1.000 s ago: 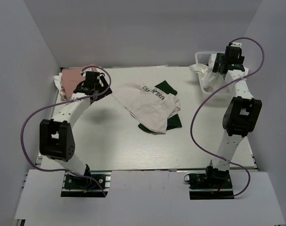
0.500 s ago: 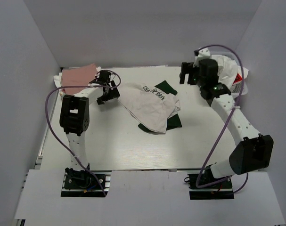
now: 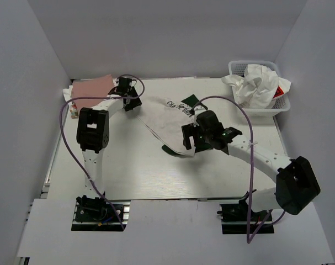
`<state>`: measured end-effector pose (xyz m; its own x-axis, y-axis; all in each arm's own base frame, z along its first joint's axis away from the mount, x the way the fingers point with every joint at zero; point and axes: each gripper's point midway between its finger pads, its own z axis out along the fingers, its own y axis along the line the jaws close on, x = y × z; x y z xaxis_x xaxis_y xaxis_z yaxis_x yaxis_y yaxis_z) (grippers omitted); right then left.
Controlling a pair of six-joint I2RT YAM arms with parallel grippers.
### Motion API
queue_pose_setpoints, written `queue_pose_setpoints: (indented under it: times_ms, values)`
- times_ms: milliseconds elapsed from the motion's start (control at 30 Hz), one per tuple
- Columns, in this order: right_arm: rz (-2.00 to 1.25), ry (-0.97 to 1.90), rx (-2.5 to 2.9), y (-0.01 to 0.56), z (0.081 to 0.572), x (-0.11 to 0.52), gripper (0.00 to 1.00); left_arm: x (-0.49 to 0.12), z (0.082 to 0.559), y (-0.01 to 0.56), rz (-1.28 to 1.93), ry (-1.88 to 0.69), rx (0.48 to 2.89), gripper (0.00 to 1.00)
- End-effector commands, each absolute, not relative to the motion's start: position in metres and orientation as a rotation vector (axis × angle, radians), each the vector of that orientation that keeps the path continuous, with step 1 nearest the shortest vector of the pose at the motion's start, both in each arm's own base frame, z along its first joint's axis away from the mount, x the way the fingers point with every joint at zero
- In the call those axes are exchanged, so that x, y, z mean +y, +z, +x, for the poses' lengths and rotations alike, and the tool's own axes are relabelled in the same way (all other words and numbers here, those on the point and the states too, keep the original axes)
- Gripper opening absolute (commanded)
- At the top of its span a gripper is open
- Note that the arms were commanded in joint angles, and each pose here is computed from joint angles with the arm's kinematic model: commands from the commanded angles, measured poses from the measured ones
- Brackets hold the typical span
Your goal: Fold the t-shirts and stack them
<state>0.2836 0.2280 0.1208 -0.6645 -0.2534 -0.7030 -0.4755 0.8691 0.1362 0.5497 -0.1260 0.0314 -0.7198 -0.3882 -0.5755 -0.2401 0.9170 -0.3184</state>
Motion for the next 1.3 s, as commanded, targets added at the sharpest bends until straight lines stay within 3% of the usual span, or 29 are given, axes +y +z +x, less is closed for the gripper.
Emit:
queue_pose_setpoints:
  times_ms: [0,67,100,367,600,700,733,867,1100,1267]
  values:
    - [-0.529,0.490,2.358,0.116,0.254,0.239,0.90,-0.151,0.539,0.001,-0.405,-0.438,2.492,0.38]
    - [-0.522,0.455,2.380,0.100,0.250,0.237,0.90,-0.152,0.539,-0.003,-0.400,-0.452,2.495,0.04]
    - [-0.492,0.434,2.394,0.096,0.252,0.235,0.90,-0.151,0.534,-0.008,-0.404,-0.446,2.511,0.00]
    - [-0.415,0.358,2.410,0.061,0.271,0.237,0.90,-0.140,0.516,0.057,-0.381,-0.461,2.318,0.00]
    - [-0.402,0.370,2.471,0.037,0.267,0.242,0.79,-0.127,0.486,0.077,-0.395,-0.427,2.279,0.00]
    - [-0.391,0.372,2.470,0.035,0.266,0.241,0.63,-0.123,0.475,0.078,-0.399,-0.416,2.276,0.00]
    - [-0.396,0.372,2.469,0.030,0.262,0.238,0.46,-0.123,0.473,0.089,-0.394,-0.426,2.248,0.00]
    - [-0.388,0.390,2.435,0.044,0.264,0.238,0.00,-0.118,0.464,0.108,-0.397,-0.419,2.207,0.00]
    - [-0.235,0.272,2.250,0.121,0.284,0.209,0.00,-0.105,0.446,0.172,-0.400,-0.416,2.058,0.00]
    - [0.096,0.012,1.937,0.229,0.319,0.147,0.00,-0.088,0.430,0.272,-0.390,-0.396,1.834,0.00]
